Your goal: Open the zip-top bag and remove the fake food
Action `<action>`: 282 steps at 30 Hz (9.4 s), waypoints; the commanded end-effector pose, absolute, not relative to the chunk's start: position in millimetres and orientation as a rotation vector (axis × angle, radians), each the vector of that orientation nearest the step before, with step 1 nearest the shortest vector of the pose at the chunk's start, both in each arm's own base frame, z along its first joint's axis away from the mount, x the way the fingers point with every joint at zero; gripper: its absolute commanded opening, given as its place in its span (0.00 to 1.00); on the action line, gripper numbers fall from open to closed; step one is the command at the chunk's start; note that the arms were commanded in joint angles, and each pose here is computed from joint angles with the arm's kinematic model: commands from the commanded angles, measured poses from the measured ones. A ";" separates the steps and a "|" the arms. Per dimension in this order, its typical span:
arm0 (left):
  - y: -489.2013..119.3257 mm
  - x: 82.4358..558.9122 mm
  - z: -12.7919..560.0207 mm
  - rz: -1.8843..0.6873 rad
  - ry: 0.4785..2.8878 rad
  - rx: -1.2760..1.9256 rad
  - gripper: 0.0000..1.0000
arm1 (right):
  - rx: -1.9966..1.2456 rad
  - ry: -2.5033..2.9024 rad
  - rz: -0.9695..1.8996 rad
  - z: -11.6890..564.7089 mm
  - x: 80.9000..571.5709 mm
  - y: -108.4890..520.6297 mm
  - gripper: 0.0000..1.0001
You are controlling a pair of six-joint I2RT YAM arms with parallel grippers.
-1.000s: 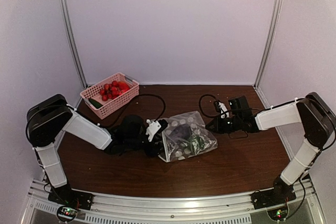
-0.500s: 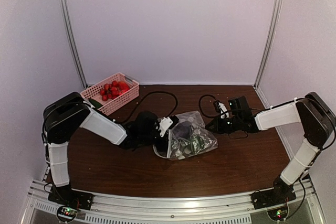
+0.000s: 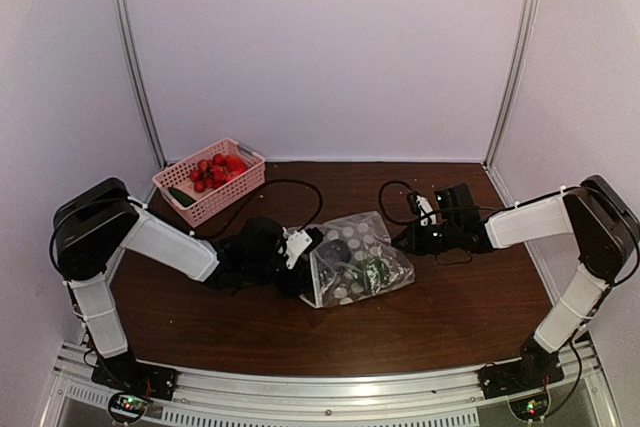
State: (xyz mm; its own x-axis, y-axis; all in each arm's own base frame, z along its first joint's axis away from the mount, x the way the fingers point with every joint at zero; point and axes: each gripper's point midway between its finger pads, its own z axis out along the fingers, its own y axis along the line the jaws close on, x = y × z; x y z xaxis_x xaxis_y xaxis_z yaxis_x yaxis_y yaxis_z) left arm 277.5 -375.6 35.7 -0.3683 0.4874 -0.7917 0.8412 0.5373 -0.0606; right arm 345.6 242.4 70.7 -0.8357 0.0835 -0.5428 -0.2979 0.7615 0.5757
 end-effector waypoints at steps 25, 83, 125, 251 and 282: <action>-226.9 328.9 157.6 -0.735 2.099 0.489 0.24 | -0.150 2.383 0.877 72.9 349.1 228.4 0.00; -50.6 478.7 160.2 -0.255 2.250 -0.433 0.23 | -0.151 2.351 0.897 82.0 352.1 230.0 0.00; -197.7 345.5 152.5 -0.711 2.156 0.257 0.71 | -0.154 2.356 0.905 83.2 347.5 229.2 0.00; -149.0 416.4 211.5 -0.694 2.014 0.038 0.47 | -0.160 2.436 0.848 48.8 300.4 208.6 0.00; 23.1 541.5 139.6 0.017 2.234 -0.430 0.58 | -0.173 2.407 0.885 57.4 299.8 212.0 0.00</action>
State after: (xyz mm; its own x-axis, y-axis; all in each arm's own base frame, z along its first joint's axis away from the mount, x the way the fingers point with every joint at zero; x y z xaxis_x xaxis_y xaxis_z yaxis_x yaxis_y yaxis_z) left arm 538.5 10.1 148.6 -0.5600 -0.3312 -0.7594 -0.2739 0.9391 -0.2076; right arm 299.8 213.5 51.2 -0.8443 0.0683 -0.5315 -0.2877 0.7790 0.5571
